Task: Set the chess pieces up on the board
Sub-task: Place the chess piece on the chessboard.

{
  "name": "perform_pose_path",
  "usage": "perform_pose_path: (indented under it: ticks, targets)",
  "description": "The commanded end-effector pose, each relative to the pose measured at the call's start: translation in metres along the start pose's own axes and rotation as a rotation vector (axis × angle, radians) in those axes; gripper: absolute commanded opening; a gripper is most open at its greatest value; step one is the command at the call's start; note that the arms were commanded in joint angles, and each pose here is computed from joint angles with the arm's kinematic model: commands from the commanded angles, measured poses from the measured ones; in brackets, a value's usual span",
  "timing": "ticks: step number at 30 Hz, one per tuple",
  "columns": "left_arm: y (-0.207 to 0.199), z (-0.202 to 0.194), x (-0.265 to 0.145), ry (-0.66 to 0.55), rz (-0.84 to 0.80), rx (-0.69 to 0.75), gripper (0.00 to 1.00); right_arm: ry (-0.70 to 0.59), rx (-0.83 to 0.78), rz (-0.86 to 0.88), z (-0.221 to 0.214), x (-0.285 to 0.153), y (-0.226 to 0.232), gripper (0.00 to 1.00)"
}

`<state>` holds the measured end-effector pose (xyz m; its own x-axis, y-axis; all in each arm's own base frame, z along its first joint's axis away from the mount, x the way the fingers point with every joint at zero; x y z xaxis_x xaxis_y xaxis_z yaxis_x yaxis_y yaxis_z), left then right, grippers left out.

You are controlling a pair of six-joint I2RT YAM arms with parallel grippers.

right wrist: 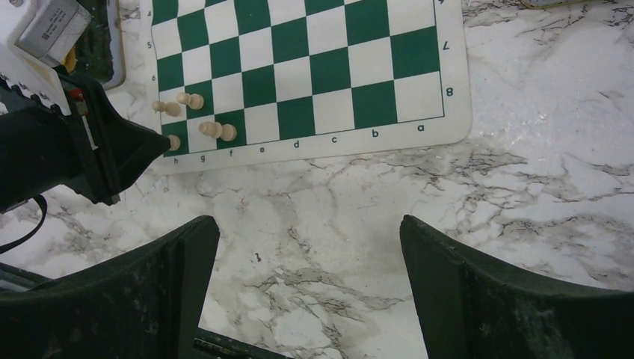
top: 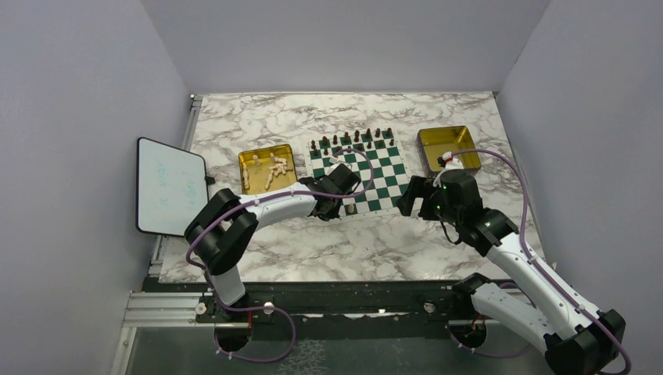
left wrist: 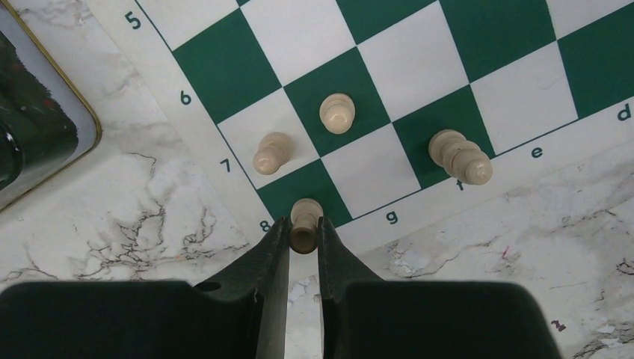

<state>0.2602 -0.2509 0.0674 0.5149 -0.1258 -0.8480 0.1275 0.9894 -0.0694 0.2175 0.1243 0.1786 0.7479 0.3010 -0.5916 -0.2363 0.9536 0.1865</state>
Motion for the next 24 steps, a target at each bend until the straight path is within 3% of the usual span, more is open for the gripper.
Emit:
perform_pose_path:
  ticks: [1, 12, 24]
  targets:
    - [0.004, -0.004, 0.006, -0.009, 0.024, 0.010, 0.15, -0.025, 0.020, -0.019, 0.004, 0.000, -0.003, 0.96]
    - [0.005, -0.006, 0.007, -0.005, 0.026, 0.003, 0.30, -0.033, 0.022, -0.025, 0.004, -0.004, -0.005, 0.96]
    - [-0.005, 0.016, -0.023, -0.060, -0.039, -0.025, 0.31, -0.046, 0.024, -0.014, 0.005, -0.005, -0.003, 0.96]
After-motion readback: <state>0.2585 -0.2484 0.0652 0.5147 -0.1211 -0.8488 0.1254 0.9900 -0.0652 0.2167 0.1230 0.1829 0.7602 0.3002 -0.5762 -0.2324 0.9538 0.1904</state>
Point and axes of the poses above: each gripper's point midway between its finger pads, its own x axis out along the fingers, its own y axis along the line the jaws close on, z = x × y, the point moved 3 cm from there along -x, back along the fingers, and after that the axes turned 12 degrees about -x, right-handed, at the moved point
